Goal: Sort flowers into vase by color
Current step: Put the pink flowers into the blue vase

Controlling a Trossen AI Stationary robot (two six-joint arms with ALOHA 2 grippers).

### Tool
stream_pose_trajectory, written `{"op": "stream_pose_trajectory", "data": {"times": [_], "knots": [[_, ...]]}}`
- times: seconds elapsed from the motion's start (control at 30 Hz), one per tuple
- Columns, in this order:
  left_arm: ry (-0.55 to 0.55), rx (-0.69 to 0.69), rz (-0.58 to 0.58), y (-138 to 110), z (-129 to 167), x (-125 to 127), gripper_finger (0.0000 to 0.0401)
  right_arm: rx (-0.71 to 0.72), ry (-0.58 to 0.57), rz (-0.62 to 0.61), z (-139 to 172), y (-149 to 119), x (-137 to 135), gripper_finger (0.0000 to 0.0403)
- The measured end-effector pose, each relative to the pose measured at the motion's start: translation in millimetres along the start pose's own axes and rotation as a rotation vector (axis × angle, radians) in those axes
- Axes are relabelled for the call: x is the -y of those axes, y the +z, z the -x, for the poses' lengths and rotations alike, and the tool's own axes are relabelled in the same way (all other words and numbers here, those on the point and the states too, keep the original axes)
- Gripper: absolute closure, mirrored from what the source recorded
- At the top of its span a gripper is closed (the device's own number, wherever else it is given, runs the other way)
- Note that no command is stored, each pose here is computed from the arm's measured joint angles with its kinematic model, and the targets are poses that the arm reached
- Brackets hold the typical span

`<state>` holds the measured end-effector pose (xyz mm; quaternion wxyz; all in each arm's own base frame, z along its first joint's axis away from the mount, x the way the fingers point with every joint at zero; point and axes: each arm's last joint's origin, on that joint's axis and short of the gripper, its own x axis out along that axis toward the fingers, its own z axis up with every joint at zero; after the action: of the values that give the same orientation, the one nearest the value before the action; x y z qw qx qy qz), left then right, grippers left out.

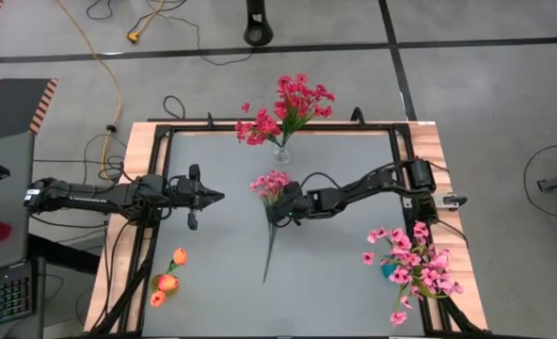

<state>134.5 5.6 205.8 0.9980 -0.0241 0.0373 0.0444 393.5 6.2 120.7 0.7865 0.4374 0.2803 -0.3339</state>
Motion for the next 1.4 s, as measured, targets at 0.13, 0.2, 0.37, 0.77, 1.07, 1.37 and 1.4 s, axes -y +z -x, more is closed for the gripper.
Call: {"op": "stream_pose_trajectory", "data": {"times": [0.13,0.2,0.37,0.77,1.07,1.37,1.4], "knots": [[0.0,0.0,0.0,0.0,0.0,0.0,0.0401,0.01,-0.004,0.005,-0.4,0.9,-0.2,0.0143],[0.0,0.0,0.0,0.0,0.0,0.0,0.0401,0.014,-0.007,0.002,-1.1,2.6,0.6,0.0143],[0.0,0.0,0.0,0.0,0.0,0.0,0.0401,0.012,-0.012,-0.001,-1.9,4.3,1.9,0.0148],[0.0,0.0,0.0,0.0,0.0,0.0,0.0401,0.017,-0.026,-0.012,-4.0,6.3,5.2,0.0287],[0.0,-0.001,0.0,0.0,0.0,0.0,0.0401,0.019,-0.024,0.017,-4.3,6.6,5.2,0.0379],[0.0,-0.001,0.0,-0.1,0.0,0.0,0.0401,-0.004,-0.07,0.152,23.2,16.4,2.9,0.037],[0.0,-0.001,0.0,-0.1,0.0,0.0,0.0401,0.0,-0.09,0.172,31.1,18.8,2.9,0.0372]]}}
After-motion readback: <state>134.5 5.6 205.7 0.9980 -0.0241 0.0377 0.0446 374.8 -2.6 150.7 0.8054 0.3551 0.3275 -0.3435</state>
